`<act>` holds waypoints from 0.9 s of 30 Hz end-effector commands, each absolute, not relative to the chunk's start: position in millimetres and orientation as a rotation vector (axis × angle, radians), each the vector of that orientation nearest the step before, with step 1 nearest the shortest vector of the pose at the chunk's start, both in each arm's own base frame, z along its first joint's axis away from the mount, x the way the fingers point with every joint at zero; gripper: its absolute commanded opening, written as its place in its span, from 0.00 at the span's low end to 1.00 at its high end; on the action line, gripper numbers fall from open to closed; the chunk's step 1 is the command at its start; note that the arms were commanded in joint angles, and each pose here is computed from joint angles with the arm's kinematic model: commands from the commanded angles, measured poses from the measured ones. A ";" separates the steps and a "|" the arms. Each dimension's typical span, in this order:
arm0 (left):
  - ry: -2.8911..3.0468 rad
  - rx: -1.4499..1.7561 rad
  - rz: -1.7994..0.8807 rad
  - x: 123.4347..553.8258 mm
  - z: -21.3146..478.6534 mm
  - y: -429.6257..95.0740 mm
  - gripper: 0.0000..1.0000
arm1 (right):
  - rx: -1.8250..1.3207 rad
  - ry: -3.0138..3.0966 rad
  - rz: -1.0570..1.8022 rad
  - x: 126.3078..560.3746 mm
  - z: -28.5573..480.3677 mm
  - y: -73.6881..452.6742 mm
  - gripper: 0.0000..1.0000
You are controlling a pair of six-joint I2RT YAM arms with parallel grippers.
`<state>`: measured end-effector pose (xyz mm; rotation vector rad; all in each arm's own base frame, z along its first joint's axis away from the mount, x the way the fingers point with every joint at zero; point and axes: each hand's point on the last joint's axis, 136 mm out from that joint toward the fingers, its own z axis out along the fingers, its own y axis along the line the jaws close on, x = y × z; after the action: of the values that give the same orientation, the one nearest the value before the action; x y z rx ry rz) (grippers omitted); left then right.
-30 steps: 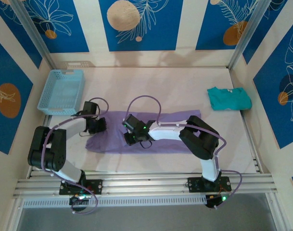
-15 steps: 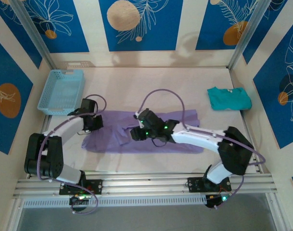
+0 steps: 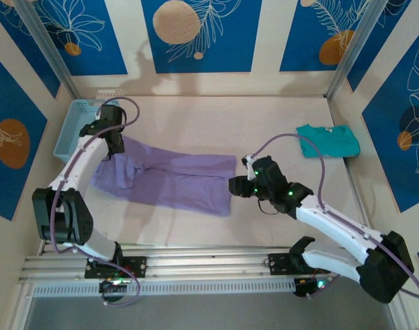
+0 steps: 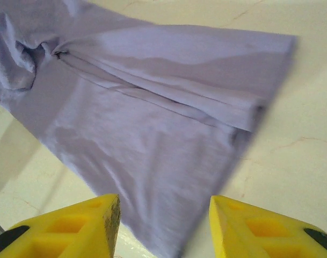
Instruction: Fold the inside-out t-shirt
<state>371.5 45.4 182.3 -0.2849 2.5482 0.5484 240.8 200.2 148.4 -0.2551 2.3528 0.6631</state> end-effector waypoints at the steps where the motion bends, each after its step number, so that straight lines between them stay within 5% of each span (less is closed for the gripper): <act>1: 2.616 -0.189 0.616 353.2 186.5 32.9 0.00 | -0.262 2.374 0.689 232.0 142.2 189.7 0.49; 7: 2.670 -0.080 0.343 342.4 186.1 -52.8 0.00 | -0.238 2.377 0.687 232.5 143.1 177.5 0.49; 13: 2.678 0.070 -0.219 325.4 168.5 -221.3 0.02 | -0.204 2.381 0.661 234.2 141.1 164.4 0.49; 16: 2.690 0.161 -0.510 324.4 158.2 -309.8 0.39 | -0.178 2.382 0.653 235.5 140.6 158.2 0.49; 18: 2.708 0.224 -0.604 326.4 157.7 -344.9 0.49 | -0.159 2.386 0.649 235.9 138.3 155.5 0.49; 23: 2.660 0.326 -0.503 328.3 176.9 -326.4 0.71 | -0.117 2.370 0.704 242.2 135.8 163.0 0.52; 27: 2.655 0.263 -0.443 302.5 170.5 -266.9 0.75 | -0.159 2.344 0.795 259.0 137.8 193.6 0.53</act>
<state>316.0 -303.9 153.7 0.2974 2.6861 -0.4632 249.3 167.8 130.8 -0.1244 2.3841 0.6888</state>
